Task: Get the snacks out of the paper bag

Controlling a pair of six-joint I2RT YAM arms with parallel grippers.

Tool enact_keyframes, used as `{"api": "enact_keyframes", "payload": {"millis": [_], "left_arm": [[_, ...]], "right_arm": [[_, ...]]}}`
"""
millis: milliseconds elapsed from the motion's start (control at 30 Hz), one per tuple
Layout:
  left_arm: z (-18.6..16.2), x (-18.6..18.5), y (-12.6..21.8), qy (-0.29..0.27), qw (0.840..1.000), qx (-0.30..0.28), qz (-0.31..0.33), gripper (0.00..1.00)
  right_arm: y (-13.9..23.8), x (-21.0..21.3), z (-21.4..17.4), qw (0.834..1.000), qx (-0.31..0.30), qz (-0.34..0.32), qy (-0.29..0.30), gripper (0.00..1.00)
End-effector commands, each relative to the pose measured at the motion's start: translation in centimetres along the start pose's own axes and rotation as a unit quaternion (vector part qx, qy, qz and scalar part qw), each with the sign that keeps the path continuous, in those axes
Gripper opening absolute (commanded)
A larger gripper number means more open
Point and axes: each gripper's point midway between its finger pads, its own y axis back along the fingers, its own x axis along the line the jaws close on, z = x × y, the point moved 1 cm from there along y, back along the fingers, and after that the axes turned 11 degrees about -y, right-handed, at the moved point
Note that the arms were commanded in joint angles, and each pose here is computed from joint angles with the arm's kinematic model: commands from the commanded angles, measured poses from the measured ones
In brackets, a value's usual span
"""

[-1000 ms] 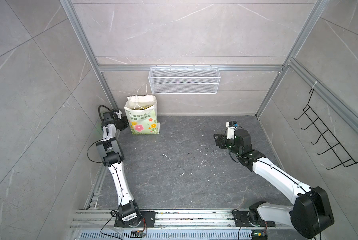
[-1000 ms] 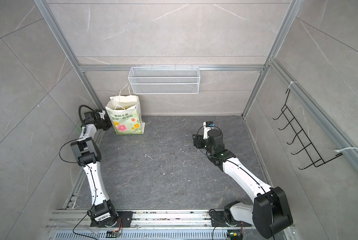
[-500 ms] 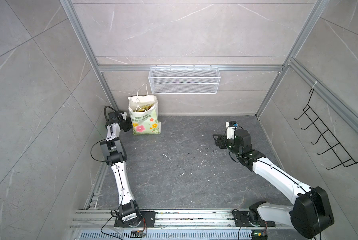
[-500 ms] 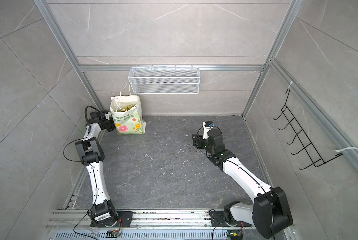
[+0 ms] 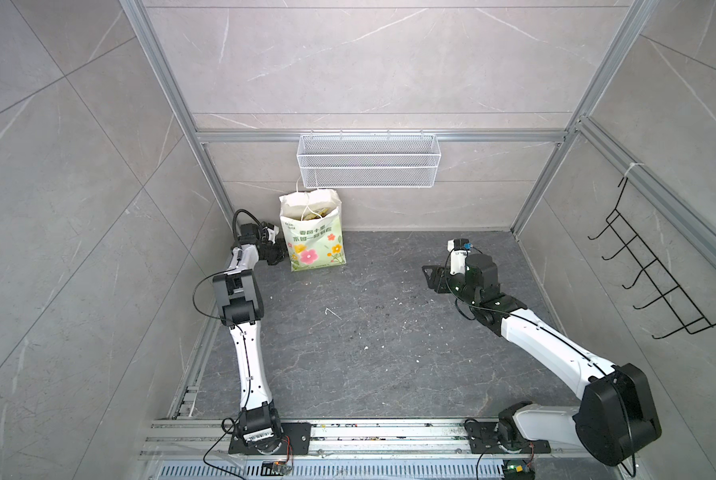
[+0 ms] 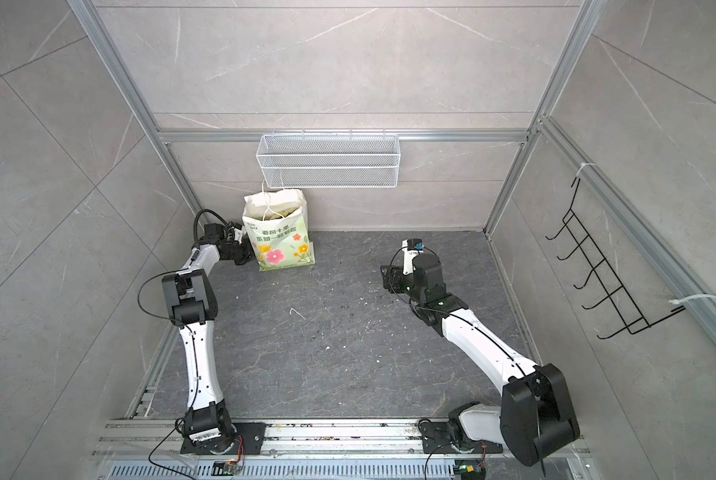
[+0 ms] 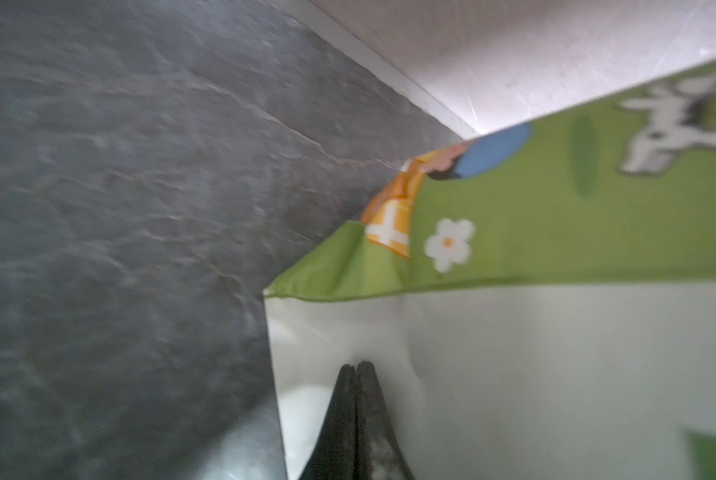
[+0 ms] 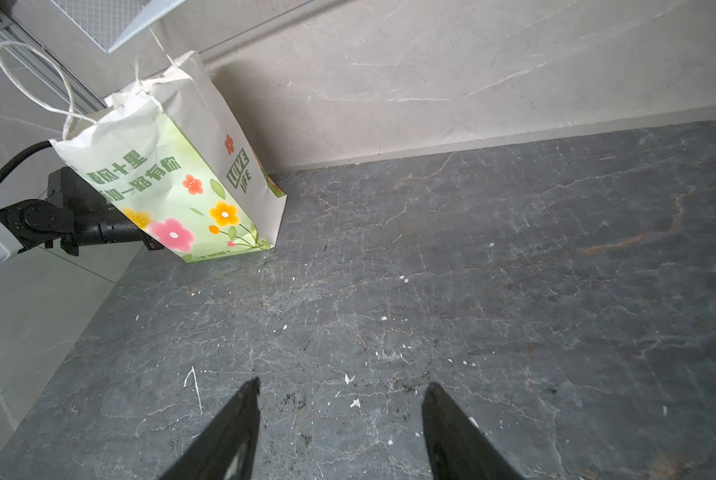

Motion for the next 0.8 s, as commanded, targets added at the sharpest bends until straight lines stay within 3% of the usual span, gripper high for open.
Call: {"api": "enact_keyframes", "payload": {"millis": [0,167,400,767], "left_arm": [[5.1,-2.3,4.3,-0.051,0.996,-0.065,0.021,0.00],[7.9,-0.7,4.4,-0.052,0.993,-0.100,0.046,0.00],[10.4,-0.1,1.9,0.005,0.984,-0.163,-0.064,0.00],[8.5,-1.7,-1.3,-0.010,0.985,-0.135,-0.103,0.00]], "right_arm": [[0.1,1.3,1.4,1.000,-0.017,0.020,-0.006,0.64],[0.1,1.4,1.5,1.000,-0.017,0.021,-0.007,0.64],[1.0,2.1,2.1,0.999,-0.029,0.035,-0.013,0.64],[0.6,3.3,1.9,0.996,-0.031,0.080,-0.033,0.65]]}}
